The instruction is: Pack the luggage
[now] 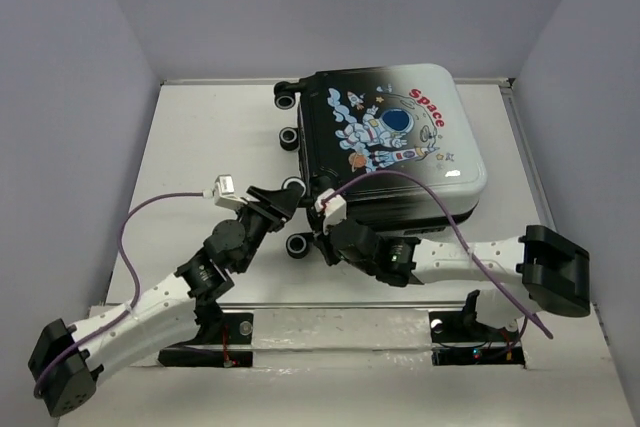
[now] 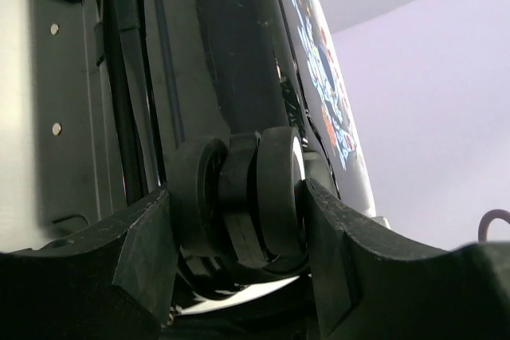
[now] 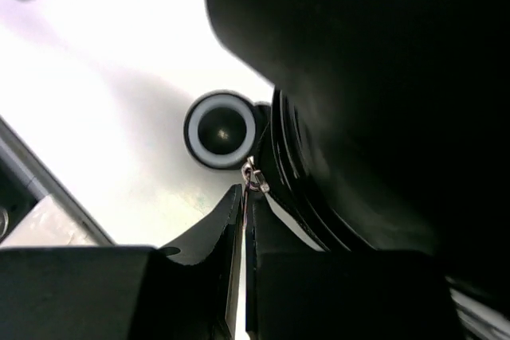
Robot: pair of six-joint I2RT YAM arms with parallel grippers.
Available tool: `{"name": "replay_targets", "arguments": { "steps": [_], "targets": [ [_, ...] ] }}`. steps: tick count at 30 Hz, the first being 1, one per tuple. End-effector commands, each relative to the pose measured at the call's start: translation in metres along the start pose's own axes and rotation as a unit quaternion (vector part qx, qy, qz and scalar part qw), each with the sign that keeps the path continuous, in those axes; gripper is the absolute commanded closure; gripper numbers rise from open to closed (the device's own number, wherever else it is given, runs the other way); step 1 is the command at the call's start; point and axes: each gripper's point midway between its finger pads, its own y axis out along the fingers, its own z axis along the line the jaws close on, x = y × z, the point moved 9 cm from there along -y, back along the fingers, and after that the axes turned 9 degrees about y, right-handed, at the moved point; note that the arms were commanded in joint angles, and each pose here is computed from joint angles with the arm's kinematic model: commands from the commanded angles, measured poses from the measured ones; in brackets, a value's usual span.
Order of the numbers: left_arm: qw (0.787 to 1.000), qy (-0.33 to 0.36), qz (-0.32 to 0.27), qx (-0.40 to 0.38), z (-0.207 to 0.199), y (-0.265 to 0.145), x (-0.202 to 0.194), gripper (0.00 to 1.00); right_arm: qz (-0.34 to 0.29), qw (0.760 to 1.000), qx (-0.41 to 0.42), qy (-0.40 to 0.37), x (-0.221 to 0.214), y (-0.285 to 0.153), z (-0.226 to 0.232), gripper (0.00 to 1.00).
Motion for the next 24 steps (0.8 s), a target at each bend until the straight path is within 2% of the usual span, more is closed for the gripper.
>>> {"name": "replay_targets", "arguments": {
  "steps": [1,7,12,13,16,19,22,24],
  "targets": [
    [0.99,0.104,0.082,-0.043,-0.024,-0.012,-0.037,0.94,-0.091,0.988,0.094,0.076,0.021,-0.013,0.011,0.93],
    [0.983,0.122,0.124,-0.052,-0.035,-0.02,-0.071,0.94,-0.161,0.978,0.092,0.092,0.041,-0.063,-0.049,0.93],
    [0.971,0.153,0.159,-0.086,-0.065,-0.009,-0.102,0.94,-0.17,0.974,0.102,0.106,0.044,-0.089,-0.053,0.93],
    [0.97,0.148,0.159,-0.107,-0.083,-0.006,-0.101,0.94,-0.17,0.97,0.107,0.136,0.041,-0.092,-0.053,0.93],
    [0.965,0.164,0.151,-0.137,-0.113,0.006,-0.099,0.94,-0.172,0.956,0.108,0.212,0.018,-0.089,-0.06,0.93],
    [0.954,0.177,0.164,-0.177,-0.141,0.012,-0.097,0.94,-0.174,0.951,0.08,0.244,0.007,-0.074,-0.064,0.93],
    [0.942,0.158,0.199,-0.22,-0.164,0.014,-0.1,0.94,-0.229,0.935,0.038,0.268,0.019,-0.07,-0.064,0.93],
    [0.936,0.147,0.218,-0.232,-0.17,0.015,-0.106,0.94,-0.283,0.916,0.025,0.283,0.036,-0.07,-0.065,0.93]
  ]
}}
